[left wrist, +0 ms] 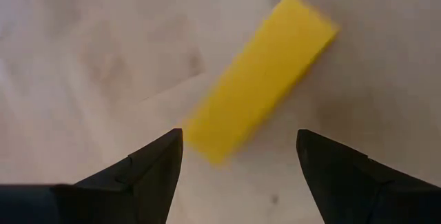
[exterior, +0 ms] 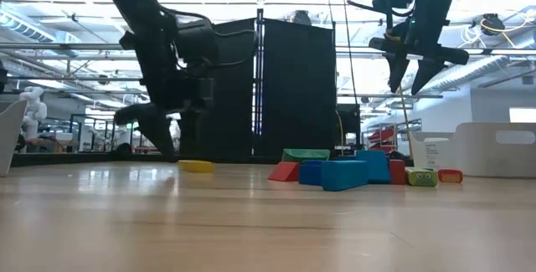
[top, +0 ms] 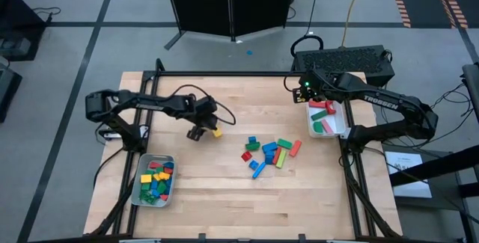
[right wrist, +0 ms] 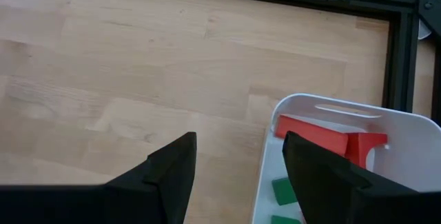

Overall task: Sort blocks by size
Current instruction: Put the yellow block into the white bin

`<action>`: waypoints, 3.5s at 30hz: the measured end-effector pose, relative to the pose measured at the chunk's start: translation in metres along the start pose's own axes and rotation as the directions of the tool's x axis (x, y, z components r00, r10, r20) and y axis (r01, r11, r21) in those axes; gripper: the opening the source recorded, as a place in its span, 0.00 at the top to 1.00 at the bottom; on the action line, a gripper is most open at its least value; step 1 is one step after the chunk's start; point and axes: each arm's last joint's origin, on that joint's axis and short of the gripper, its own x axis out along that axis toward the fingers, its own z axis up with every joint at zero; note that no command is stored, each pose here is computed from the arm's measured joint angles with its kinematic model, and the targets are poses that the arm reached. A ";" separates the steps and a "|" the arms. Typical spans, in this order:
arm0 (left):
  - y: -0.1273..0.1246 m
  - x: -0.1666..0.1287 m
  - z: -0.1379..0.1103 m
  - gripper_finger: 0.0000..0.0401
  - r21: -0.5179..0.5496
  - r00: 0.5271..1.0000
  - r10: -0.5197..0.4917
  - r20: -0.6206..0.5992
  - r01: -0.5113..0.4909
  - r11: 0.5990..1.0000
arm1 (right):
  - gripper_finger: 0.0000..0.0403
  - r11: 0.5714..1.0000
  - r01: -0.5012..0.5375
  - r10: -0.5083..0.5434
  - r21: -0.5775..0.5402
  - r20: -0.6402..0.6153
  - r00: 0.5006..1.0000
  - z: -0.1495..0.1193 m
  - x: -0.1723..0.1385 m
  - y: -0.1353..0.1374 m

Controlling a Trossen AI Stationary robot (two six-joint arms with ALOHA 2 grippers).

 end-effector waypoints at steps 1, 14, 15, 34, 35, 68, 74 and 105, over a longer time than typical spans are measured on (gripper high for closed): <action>0.001 0.001 -0.002 0.29 0.002 1.000 -0.023 0.012 0.023 1.000 | 0.48 1.000 0.000 0.000 0.000 0.000 1.000 0.000 0.000 0.000; 0.014 -0.001 0.003 0.29 0.041 0.999 0.032 0.010 -0.032 0.999 | 0.48 1.000 -0.001 0.001 0.001 0.001 1.000 0.000 0.000 0.000; 0.016 -0.002 0.004 0.29 0.043 0.999 0.034 0.023 -0.035 0.998 | 0.48 1.000 -0.002 0.002 0.001 0.002 1.000 0.000 0.000 0.000; 0.026 0.025 -0.004 0.29 0.167 0.998 -0.042 0.036 0.035 0.985 | 0.48 0.999 -0.039 0.040 0.033 -0.019 0.999 0.000 0.000 0.002; 0.026 0.025 -0.004 0.29 0.139 0.998 -0.050 0.036 0.044 0.989 | 0.48 0.998 -0.045 0.046 0.033 -0.026 0.999 0.000 0.000 0.002; 0.046 -0.024 0.041 0.74 -0.583 0.959 0.034 0.283 0.144 0.800 | 0.48 0.928 -0.372 0.372 -0.015 0.027 0.928 0.007 -0.008 0.031; 0.065 -0.073 0.057 0.74 -0.618 0.903 0.243 0.353 0.030 0.786 | 0.48 0.813 -0.576 0.573 0.083 0.063 0.817 0.017 -0.016 0.045; 0.069 -0.097 0.086 0.74 -0.598 0.820 0.423 0.385 -0.127 0.791 | 0.48 0.567 -0.815 0.812 0.118 0.081 0.577 0.017 0.000 0.108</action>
